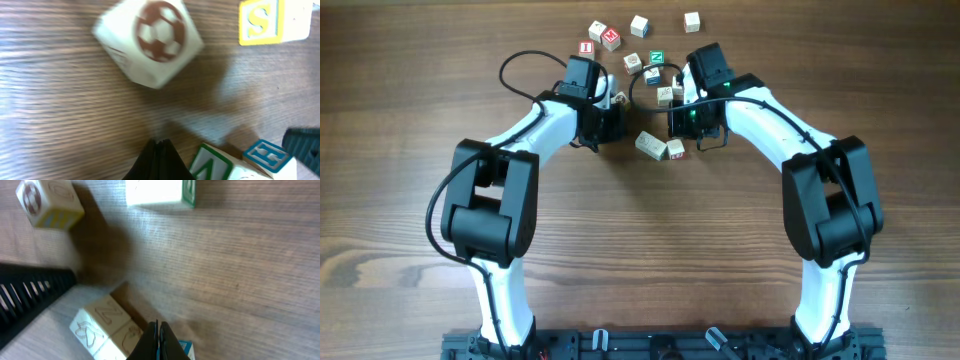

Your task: Form a horizontal line

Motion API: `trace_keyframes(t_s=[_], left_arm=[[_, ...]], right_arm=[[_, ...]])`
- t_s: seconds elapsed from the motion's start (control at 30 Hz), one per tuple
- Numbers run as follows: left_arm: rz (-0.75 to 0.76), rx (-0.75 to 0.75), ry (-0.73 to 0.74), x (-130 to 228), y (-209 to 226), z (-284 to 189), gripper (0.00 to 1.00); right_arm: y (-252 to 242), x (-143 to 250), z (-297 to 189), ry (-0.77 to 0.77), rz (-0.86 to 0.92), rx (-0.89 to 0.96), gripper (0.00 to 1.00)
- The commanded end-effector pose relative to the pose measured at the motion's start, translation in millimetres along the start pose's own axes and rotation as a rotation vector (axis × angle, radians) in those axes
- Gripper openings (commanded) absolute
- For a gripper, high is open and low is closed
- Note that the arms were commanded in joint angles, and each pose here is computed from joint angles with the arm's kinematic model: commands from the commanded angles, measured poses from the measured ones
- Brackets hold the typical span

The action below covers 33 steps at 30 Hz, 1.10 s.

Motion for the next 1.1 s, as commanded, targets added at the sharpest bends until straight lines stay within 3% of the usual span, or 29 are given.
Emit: trace_keyframes(t_s=[0.0, 0.73, 0.87, 1.07], left_arm=[[0.001, -0.022, 0.0, -0.8, 11.3, 1.4, 0.04], [0.001, -0.022, 0.0, -0.8, 11.3, 1.4, 0.04], [0.001, -0.022, 0.0, -0.6, 11.4, 1.4, 0.04], [0.028, -0.017, -0.005, -1.9, 9.9, 1.6, 0.04]], right_arm=[[3.3, -5.4, -14.8, -0.018, -0.026, 0.016, 0.04], [-3.8, 12.1, -15.7, 0.054, 0.002, 0.05, 0.05], [-32.4, 15.7, -22.6, 0.049, 0.146, 0.206, 0.05], [-36.9, 32.6, -25.3, 0.113, 0.192, 0.239, 0.05]])
Point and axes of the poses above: each gripper's point midway between its finger pads, its own z axis out along the fingers, its own y axis along the line the jaws close on, x = y × z, the point moved 1 cm from there along -z, back along the fingers, and after that the axes turned 9 degrees about -z, right-handed, at the moved point
